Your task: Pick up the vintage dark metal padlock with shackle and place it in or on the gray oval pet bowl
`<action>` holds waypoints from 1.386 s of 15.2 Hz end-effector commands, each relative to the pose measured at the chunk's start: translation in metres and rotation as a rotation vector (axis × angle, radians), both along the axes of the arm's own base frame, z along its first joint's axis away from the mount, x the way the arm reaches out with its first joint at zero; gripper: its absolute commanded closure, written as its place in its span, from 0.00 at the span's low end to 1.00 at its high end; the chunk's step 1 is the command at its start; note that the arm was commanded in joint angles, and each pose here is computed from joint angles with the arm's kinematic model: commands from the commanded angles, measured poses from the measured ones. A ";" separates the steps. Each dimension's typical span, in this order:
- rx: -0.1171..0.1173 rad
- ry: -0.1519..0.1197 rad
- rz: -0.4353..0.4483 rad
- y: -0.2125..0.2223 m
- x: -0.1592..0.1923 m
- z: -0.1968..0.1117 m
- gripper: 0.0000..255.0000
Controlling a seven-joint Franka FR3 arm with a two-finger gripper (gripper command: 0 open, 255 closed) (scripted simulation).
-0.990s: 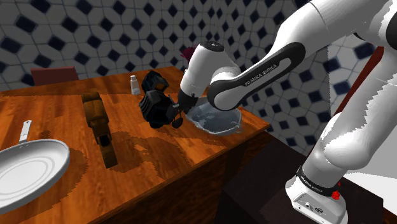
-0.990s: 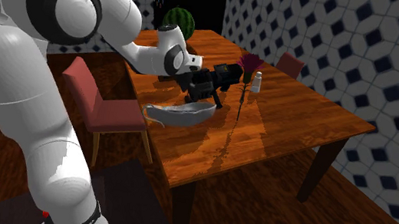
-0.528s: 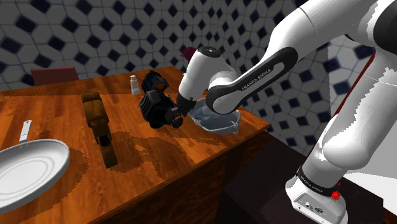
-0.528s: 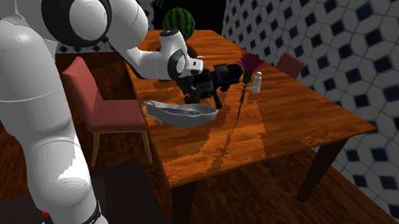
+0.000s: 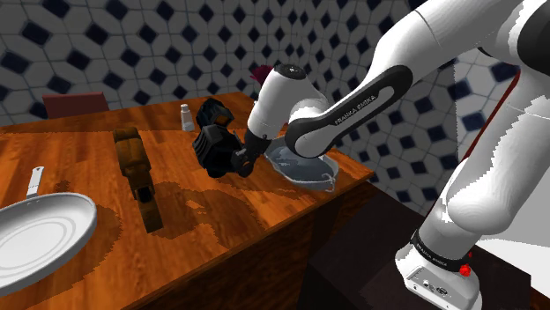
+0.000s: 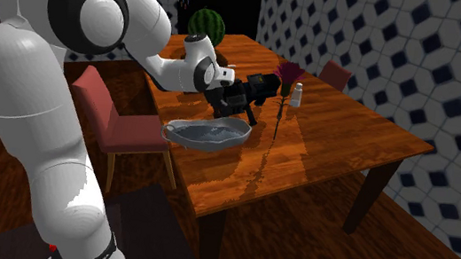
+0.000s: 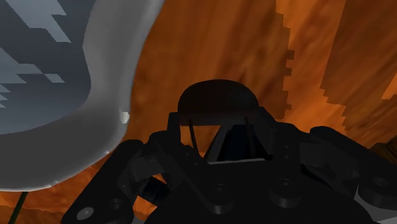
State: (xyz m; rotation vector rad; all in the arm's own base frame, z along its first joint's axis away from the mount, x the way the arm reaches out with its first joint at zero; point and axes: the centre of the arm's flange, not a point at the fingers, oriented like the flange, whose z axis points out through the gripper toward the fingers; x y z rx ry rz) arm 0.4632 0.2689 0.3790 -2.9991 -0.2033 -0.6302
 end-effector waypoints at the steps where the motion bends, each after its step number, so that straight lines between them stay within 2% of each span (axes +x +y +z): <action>1: -0.001 0.003 -0.001 0.000 0.000 -0.001 1.00; 5: -0.001 0.003 -0.001 0.000 0.000 -0.001 1.00; 21: -0.001 0.003 -0.001 0.000 0.000 0.083 1.00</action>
